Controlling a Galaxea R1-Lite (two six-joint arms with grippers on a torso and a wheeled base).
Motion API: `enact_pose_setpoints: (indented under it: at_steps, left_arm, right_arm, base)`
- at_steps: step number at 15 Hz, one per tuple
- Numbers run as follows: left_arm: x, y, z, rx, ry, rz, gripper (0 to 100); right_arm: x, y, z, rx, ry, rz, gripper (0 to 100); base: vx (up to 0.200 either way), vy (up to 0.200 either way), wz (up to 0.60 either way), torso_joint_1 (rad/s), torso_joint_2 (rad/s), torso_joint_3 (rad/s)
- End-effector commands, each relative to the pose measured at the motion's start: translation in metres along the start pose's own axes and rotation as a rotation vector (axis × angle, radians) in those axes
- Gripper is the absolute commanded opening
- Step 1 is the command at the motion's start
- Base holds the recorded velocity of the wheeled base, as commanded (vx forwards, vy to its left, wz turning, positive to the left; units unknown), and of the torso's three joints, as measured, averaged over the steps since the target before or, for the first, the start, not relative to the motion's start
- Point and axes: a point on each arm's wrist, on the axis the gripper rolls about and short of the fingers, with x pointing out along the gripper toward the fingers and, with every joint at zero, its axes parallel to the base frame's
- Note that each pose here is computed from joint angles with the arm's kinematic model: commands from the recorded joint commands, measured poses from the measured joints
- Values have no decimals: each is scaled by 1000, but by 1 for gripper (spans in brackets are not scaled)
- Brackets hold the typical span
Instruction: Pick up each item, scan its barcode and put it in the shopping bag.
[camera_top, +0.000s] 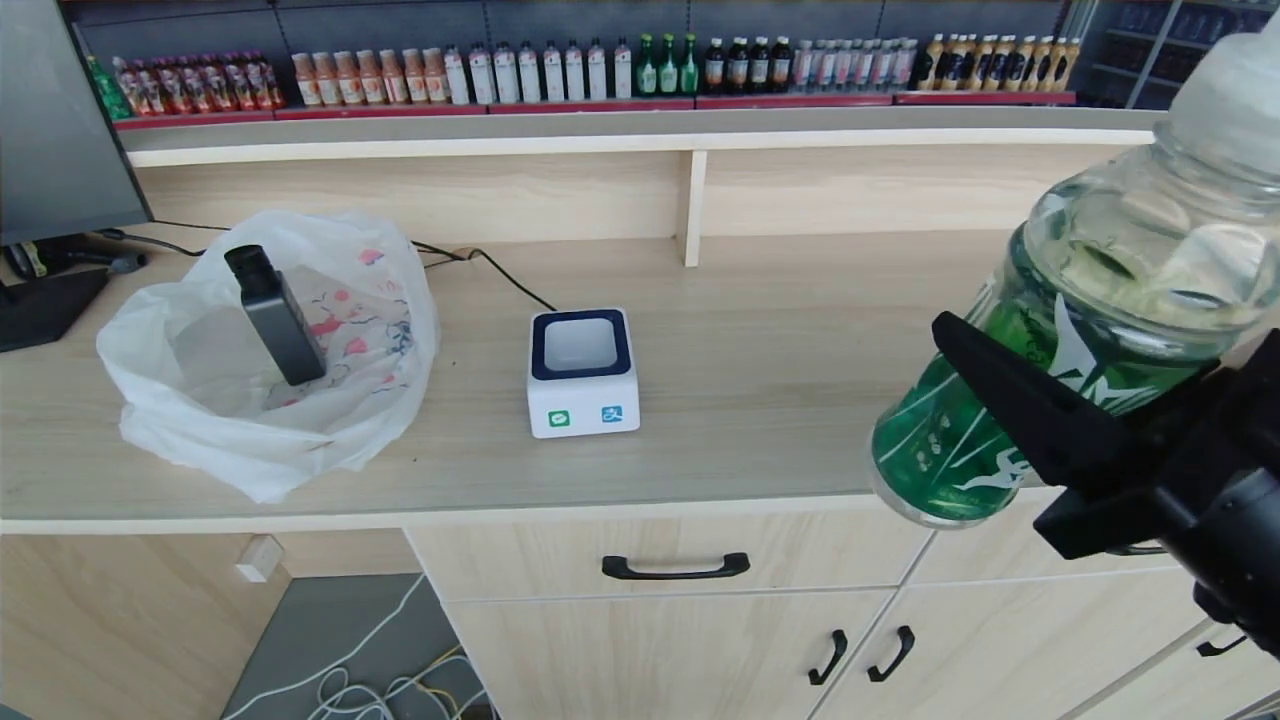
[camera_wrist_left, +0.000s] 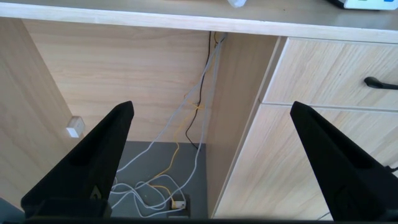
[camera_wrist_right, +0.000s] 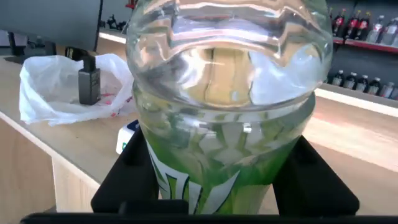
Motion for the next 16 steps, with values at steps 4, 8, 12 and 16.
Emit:
enact_pose_setpoints:
  at_steps: [4, 8, 12, 16]
  left_arm:
    - [0, 0, 0, 0, 0, 0, 100]
    - [0, 0, 0, 0, 0, 0, 100]
    - [0, 0, 0, 0, 0, 0, 100]
    - [0, 0, 0, 0, 0, -2, 100]
  right_arm:
    - [-4, -3, -4, 151, 43, -63, 0]
    - [-1, -18, -9, 153, 62, -186, 0]
    - [7, -25, -28, 121, 122, -231, 0]
    - [24, -25, -50, 106, 174, -244, 0]
  base:
    - [0, 0, 0, 0, 0, 0]
    - [0, 0, 0, 0, 0, 0]
    - [0, 0, 0, 0, 0, 0]
    - [0, 0, 0, 0, 0, 0]
